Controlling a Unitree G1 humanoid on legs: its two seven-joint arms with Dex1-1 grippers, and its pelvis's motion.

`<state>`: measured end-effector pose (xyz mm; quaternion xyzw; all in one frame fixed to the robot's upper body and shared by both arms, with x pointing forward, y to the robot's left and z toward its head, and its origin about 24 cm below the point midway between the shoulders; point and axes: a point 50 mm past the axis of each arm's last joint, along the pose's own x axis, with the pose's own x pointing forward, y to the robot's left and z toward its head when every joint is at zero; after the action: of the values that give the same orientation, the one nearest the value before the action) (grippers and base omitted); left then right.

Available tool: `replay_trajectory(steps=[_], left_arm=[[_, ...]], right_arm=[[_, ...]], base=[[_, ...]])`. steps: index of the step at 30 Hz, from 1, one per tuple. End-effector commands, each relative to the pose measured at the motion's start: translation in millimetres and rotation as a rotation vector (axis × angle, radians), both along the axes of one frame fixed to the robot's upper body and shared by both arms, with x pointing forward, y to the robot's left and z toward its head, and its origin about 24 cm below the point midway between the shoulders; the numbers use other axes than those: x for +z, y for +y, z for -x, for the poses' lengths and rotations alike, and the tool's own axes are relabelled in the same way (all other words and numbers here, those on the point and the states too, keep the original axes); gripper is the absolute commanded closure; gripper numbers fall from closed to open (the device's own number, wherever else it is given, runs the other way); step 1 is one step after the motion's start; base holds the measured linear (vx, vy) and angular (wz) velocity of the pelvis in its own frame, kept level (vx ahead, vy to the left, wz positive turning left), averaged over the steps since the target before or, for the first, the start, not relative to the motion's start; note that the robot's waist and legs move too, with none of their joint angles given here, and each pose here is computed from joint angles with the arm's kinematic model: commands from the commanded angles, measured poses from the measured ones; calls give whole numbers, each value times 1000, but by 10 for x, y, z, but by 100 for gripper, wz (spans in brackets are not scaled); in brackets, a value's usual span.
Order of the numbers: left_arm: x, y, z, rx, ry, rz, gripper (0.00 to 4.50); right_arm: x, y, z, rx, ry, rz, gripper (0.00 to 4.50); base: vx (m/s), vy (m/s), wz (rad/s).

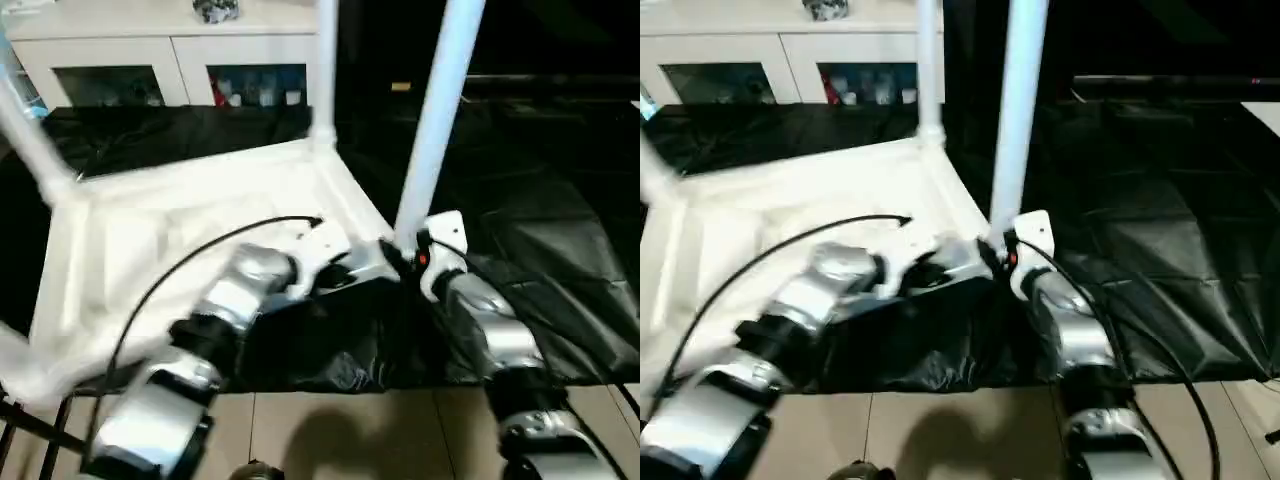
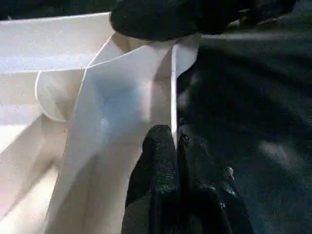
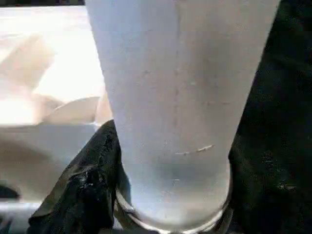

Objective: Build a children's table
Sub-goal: Rotate leg to tighten

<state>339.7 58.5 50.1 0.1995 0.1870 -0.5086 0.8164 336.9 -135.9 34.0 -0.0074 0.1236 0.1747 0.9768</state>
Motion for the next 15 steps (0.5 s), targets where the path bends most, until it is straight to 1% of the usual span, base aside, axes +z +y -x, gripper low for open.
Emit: replay_trajectory(steps=[1, 2, 3, 5, 6, 7, 9, 11, 12, 15], left_arm=[[123, -350, 40, -56, -81, 47, 450], [124, -341, 41, -58, -82, 47, 450], [128, -327, 43, -63, -90, 47, 450], [126, -244, 40, -72, -97, 39, 450], [122, -224, 39, -70, -97, 35, 450], [116, -156, 47, -95, -113, 20, 450], [111, -124, 54, -105, -109, 17, 450], [90, 6, 71, -145, -99, -7, 450], [72, 120, 85, -184, -96, -38, 450], [72, 222, 102, -228, -82, -50, 450]], right_arm=[[-110, 527, 109, 182, 41, -24, 129], [-81, 485, 91, 173, 17, -33, 129], [-63, 455, 87, 172, 5, -44, 115], [-33, 354, 91, 187, -13, -57, 109], [-29, 333, 93, 187, -16, -55, 85], [-20, 258, 99, 206, -33, -21, 75], [-19, 225, 103, 220, -36, -6, 75], [-17, 94, 115, 294, -31, 39, 75], [-7, -14, 123, 355, -25, 64, 75], [8, -71, 168, 488, -14, 96, 75]], base=[[0, 0, 0], [0, 0, 0], [0, 0, 0], [0, 0, 0], [0, 0, 0], [0, 0, 0], [0, 0, 0], [0, 0, 0], [0, 0, 0], [0, 0, 0]])
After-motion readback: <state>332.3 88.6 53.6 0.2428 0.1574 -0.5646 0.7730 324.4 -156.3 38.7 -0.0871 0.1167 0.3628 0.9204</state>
